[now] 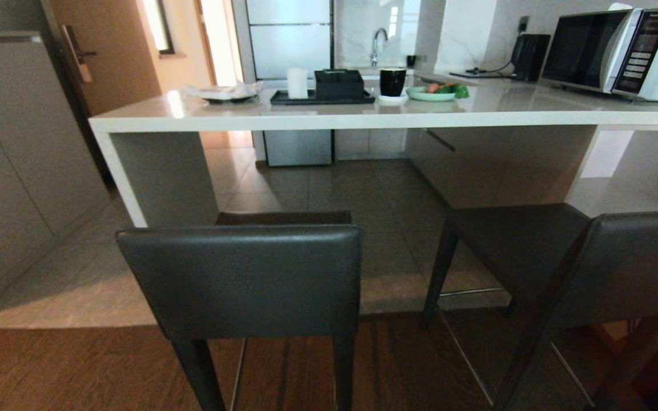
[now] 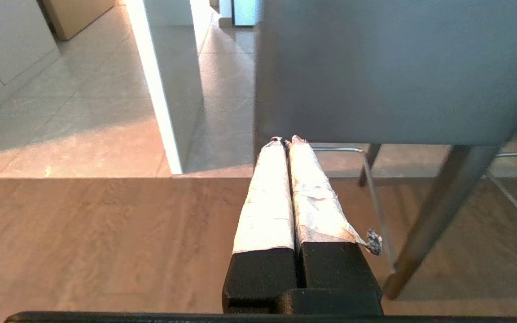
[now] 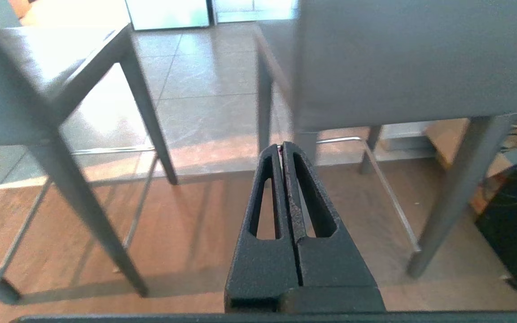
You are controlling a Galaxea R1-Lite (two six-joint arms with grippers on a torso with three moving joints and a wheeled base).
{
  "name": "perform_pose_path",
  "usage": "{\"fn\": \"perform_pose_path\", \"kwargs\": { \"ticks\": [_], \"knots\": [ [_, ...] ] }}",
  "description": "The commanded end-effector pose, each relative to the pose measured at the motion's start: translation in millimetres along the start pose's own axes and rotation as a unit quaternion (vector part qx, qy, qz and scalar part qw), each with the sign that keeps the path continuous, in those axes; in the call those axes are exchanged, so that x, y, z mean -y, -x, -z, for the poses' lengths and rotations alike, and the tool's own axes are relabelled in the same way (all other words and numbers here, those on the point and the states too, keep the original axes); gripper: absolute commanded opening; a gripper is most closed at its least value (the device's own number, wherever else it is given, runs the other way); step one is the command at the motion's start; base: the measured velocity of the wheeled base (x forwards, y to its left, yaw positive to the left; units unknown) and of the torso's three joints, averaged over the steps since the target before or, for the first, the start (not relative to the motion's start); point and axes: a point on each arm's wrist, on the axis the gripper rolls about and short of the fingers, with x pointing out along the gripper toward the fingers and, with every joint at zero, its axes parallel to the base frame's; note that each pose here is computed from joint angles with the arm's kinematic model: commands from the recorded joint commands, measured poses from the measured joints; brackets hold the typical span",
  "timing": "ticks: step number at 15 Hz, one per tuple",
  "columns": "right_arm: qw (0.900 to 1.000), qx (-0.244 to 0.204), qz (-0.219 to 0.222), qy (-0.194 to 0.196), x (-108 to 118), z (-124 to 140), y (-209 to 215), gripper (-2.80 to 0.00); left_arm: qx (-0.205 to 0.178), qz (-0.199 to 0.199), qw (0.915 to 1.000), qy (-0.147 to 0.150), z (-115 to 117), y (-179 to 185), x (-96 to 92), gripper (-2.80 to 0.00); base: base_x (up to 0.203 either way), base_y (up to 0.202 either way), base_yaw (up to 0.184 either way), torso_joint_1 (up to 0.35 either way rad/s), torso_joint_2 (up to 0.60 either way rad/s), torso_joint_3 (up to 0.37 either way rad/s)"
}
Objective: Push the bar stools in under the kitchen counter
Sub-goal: Push the gray chair back under the dining table
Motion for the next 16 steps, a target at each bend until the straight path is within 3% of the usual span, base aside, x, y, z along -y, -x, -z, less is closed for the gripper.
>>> {"fn": "perform_pose_path", "kwargs": {
  "ticks": [1,11,16],
  "knots": [
    [1.0,-0.001,0.0,0.0,0.0,0.4,-0.2,-2.8,-0.001,-0.001,1.0,0.0,0.3,-0.2,0.0,-2.8,0.0,0.196,-0.004,0.007,0.0,-0.001],
    [1.0,-0.001,0.0,0.0,0.0,0.4,-0.2,-2.8,-0.001,-0.001,1.0,0.0,0.3,-0.2,0.0,-2.8,0.0,0.194,-0.001,0.001,0.0,0.002],
    [1.0,-0.001,0.0,-0.001,0.0,0.4,-0.2,-2.8,-0.001,-0.001,1.0,0.0,0.3,-0.2,0.0,-2.8,0.0,0.036,-0.002,0.001,0.0,0.002]
  ]
}}
